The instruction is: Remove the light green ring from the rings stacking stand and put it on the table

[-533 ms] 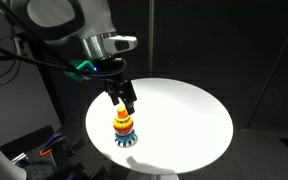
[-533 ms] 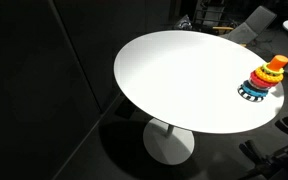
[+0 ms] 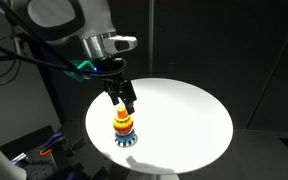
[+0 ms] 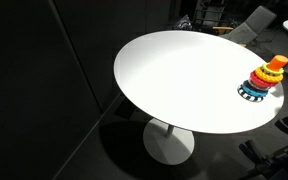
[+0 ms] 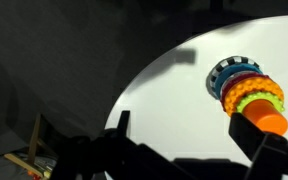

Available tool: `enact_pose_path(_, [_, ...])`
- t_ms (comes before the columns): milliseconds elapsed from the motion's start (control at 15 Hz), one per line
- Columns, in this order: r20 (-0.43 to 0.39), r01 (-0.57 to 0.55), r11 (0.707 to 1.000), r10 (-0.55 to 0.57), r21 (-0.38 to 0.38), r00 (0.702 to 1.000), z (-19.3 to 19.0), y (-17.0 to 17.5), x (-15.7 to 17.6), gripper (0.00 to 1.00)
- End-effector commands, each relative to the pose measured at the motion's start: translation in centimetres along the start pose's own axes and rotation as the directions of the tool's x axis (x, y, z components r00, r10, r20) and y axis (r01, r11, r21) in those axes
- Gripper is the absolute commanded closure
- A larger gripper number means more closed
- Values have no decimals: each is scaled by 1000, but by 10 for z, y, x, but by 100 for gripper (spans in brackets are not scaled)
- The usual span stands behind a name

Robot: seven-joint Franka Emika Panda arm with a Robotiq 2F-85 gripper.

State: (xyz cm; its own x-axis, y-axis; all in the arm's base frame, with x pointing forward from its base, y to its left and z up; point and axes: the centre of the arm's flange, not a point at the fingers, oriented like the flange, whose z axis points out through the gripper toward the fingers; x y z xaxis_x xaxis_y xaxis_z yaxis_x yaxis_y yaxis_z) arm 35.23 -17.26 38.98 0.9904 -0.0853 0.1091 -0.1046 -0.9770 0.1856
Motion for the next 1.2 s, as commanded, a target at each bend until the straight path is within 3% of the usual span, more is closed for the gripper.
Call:
enact_pose_path(0, [8, 5, 1000, -5, -4, 1000, -3, -9, 10, 0])
enact_pose_path(267, [16, 35, 999, -35, 2, 999, -4, -25, 25, 0])
enact_pose_path(733, [36, 117, 992, -118, 39, 992, 27, -70, 43, 0])
enact_pose_path(1133, [52, 141, 987, -145, 72, 988, 51, -84, 54, 0])
